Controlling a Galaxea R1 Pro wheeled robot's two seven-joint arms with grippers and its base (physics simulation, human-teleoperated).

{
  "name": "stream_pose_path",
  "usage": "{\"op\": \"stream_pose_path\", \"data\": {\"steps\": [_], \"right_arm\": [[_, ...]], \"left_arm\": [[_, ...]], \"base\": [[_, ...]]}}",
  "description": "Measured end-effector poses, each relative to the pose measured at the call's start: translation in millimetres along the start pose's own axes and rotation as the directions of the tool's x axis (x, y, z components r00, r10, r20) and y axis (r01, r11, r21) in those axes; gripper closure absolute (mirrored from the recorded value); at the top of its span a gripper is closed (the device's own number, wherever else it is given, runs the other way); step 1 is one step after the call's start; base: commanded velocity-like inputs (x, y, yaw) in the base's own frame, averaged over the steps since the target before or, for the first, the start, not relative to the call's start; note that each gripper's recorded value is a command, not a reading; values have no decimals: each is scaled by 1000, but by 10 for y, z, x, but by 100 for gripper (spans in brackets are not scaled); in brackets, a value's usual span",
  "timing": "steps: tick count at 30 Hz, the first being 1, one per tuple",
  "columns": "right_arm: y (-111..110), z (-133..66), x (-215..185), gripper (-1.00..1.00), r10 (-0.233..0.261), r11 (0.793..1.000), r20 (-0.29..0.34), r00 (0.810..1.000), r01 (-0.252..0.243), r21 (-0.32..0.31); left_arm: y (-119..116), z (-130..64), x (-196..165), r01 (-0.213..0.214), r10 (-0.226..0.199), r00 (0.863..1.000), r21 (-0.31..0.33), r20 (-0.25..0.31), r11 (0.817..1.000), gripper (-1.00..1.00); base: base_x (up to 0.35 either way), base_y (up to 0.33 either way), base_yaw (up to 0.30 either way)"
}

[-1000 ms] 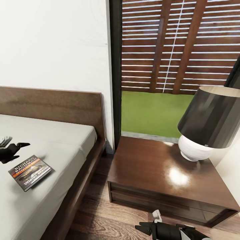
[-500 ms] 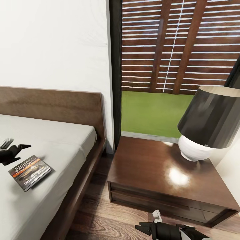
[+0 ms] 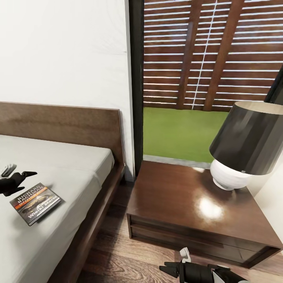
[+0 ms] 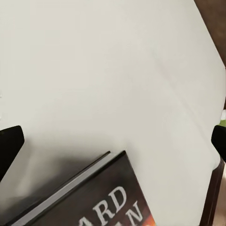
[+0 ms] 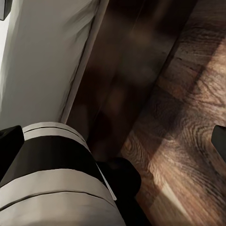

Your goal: In the bedroom, move the book from the bed onto either nightstand, and place the two sandals side by side next to the bed.

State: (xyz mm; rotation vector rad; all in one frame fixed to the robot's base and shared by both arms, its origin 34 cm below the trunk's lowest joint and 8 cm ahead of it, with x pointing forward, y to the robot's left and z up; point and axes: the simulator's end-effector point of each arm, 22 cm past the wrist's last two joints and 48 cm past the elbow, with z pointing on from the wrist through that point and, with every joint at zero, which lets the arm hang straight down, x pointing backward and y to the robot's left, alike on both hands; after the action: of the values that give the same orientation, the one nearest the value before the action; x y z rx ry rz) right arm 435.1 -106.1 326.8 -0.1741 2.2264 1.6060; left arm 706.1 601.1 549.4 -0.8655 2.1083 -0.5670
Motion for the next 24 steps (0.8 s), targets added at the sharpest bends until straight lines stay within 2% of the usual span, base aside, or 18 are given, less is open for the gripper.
{"op": "stream_pose_path", "data": {"steps": [10,24], "right_arm": [[1,0,-1,-100,0,1000,0,1000,0,0],[2,0,0,-100,0,1000,0,1000,0,-1]], "left_arm": [[53,6,37,-25,25,1000,-22,-13,999,-100],[74,16,74,-27,27,999,-28,-22,999,-100]], "base": [[0,0,0],[0,0,0]]}}
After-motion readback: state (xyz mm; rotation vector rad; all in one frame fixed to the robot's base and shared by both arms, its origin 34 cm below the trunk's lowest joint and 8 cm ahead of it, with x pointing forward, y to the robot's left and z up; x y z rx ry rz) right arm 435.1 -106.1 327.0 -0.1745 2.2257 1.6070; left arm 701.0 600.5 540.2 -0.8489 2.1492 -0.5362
